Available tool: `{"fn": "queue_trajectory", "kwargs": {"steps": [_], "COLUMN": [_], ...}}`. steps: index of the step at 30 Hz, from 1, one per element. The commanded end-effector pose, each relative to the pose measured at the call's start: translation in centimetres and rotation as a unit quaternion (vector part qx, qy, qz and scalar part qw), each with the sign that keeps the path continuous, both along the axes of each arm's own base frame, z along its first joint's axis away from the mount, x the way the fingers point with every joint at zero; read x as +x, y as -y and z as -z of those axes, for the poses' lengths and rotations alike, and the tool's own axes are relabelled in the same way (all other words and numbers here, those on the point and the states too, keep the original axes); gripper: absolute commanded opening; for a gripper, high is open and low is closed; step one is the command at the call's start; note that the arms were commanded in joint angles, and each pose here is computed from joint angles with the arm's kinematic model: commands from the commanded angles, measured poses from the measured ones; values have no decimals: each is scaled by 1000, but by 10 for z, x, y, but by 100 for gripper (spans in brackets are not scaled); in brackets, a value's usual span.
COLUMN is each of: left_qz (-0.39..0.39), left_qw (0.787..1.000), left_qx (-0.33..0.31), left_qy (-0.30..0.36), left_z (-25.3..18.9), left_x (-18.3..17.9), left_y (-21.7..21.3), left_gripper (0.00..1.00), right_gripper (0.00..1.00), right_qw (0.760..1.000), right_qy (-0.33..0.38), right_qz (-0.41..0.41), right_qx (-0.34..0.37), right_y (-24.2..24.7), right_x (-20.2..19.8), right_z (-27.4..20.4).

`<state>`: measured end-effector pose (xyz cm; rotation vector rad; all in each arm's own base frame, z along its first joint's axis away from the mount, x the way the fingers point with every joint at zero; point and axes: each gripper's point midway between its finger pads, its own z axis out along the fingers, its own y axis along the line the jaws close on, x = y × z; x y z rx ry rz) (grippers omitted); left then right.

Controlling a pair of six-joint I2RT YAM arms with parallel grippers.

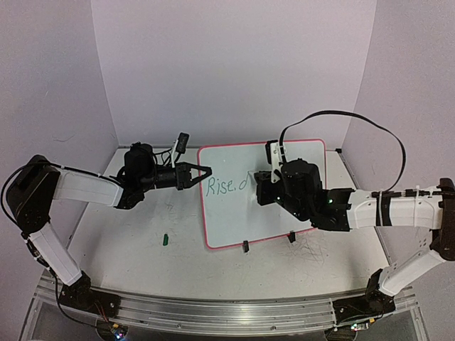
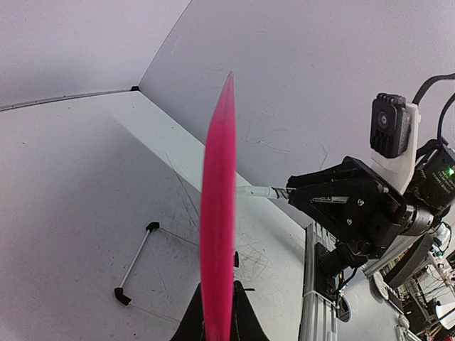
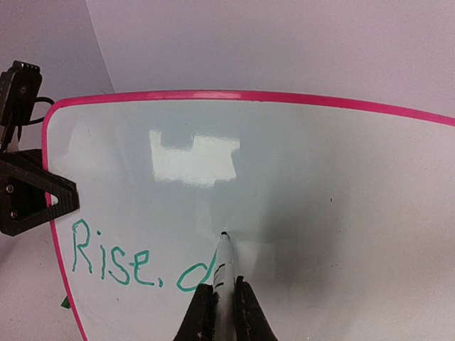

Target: Write a sentence on the whiteboard

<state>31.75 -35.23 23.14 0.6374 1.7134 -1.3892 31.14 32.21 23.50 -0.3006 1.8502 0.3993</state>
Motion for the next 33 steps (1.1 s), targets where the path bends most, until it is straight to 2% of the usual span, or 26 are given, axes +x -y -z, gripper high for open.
{"fn": "queue_trajectory", "kwargs": {"steps": [1,12,33], "left_qz": [-30,-31,-31], "left_qw": [999,999,999], "left_qx": [10,9,8], "left_qy": [19,20,20], "left_z": [0,0,-1], "left_x": [15,16,16], "left_y": [-1,0,-1], "left_gripper": [0,0,0], "right_gripper": [0,0,0], "right_qw": [1000,1000,998], "right_qy": [12,-22,-50], "right_qz": [6,-11,-24], "right_qx": [14,7,-9], "right_y": [-3,3,2], "right_x": [7,-8,-23], "right_z": [-12,16,42]}}
